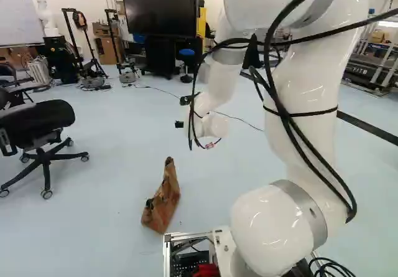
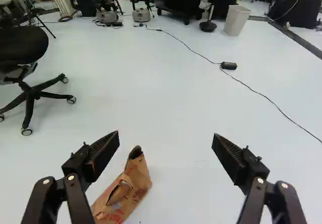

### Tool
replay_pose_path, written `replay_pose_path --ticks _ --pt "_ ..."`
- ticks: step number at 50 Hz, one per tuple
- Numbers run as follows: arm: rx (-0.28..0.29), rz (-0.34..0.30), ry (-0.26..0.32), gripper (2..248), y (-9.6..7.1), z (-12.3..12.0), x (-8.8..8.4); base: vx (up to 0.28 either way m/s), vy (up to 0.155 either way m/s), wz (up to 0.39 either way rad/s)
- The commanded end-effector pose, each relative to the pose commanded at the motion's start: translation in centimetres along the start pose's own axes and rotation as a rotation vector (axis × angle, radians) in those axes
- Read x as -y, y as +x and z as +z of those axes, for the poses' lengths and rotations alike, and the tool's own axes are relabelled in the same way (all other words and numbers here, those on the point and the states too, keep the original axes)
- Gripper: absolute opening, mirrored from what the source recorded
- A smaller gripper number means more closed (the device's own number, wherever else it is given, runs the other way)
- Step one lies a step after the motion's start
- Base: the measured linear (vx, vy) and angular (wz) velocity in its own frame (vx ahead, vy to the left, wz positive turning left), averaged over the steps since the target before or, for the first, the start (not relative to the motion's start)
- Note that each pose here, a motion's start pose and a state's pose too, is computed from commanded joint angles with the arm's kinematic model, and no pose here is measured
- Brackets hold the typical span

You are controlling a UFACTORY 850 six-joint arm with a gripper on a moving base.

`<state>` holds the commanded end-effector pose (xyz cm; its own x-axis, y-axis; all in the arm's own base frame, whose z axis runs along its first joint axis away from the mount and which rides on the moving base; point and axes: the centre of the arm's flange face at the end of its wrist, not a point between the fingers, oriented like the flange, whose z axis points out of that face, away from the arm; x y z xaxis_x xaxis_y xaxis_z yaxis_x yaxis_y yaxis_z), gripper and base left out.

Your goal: Pick up the grocery bag from the ground

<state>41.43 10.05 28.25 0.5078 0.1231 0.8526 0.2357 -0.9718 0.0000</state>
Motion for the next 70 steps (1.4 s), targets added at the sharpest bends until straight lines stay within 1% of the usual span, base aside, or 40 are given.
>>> replay_pose_path --ticks 7,14,44,51,64,70 --pt "0.017 -0.011 0.018 247 -0.3 1.3 0.9 0.0 0.0 0.0" --pt "0.054 -0.022 0.033 247 -0.7 2.8 1.8 0.0 0.0 0.0" --pt "0.236 -0.06 0.076 247 -2.8 9.8 4.8 0.0 0.0 0.0" --pt "0.283 -0.073 0.088 247 -3.5 11.2 5.7 0.0 0.0 0.0" --pt "0.389 -0.108 0.115 247 -5.1 13.6 7.5 0.0 0.0 0.0" --pt "0.423 -0.125 0.128 247 -5.7 14.8 8.3 0.0 0.0 0.0"
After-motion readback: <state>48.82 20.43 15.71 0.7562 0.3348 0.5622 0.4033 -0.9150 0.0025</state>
